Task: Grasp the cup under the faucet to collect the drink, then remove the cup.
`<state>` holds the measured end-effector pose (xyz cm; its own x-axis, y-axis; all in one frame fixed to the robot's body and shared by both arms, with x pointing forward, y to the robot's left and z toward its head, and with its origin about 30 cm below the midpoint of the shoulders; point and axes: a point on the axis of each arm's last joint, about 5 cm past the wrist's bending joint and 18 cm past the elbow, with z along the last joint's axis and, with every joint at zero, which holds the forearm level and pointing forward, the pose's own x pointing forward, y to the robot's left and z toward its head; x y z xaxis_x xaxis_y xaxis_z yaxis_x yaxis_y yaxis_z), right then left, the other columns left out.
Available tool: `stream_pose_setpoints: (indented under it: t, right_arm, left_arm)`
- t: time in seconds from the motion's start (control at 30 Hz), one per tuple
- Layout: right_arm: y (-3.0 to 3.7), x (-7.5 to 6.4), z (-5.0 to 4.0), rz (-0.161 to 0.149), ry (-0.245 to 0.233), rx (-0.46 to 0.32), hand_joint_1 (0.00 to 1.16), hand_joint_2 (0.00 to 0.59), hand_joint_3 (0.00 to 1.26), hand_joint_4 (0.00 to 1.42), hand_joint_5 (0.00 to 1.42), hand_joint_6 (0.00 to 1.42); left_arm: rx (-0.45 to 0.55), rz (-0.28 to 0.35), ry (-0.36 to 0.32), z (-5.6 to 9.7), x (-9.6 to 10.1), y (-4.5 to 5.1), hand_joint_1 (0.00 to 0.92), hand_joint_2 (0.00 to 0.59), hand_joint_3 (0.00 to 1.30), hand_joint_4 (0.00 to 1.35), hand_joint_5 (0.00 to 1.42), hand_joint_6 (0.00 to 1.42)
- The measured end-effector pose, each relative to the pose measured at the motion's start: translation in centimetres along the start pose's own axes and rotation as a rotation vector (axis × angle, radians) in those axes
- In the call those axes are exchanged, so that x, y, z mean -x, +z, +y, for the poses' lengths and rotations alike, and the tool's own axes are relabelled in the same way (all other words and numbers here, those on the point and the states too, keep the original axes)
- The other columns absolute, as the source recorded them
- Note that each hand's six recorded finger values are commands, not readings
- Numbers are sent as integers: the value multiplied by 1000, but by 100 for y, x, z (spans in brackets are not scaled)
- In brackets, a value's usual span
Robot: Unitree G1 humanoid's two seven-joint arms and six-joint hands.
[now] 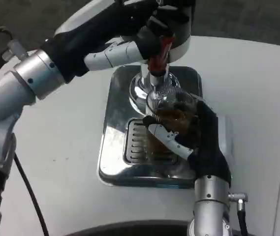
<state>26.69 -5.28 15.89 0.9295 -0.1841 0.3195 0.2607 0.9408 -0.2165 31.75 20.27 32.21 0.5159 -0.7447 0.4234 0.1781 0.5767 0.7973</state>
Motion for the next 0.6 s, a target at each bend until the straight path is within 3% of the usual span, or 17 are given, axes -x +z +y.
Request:
stream_pose_setpoints:
  t: [0.23,0.47,0.6]
  right_arm:
    - [6,101,-51,9,-3,-15,796,228,698,805,750,408]
    - [64,171,-157,-28,0,-21,800,221,712,817,765,422]
    - [21,255,-240,-11,1,-2,804,219,714,830,781,425]
  left_arm:
    - [12,10,31,-21,87,1,0,0,219,265,426,288]
    - [23,22,52,-51,168,15,0,0,228,276,439,302]
    - [29,32,66,-67,201,15,0,0,229,278,440,307]
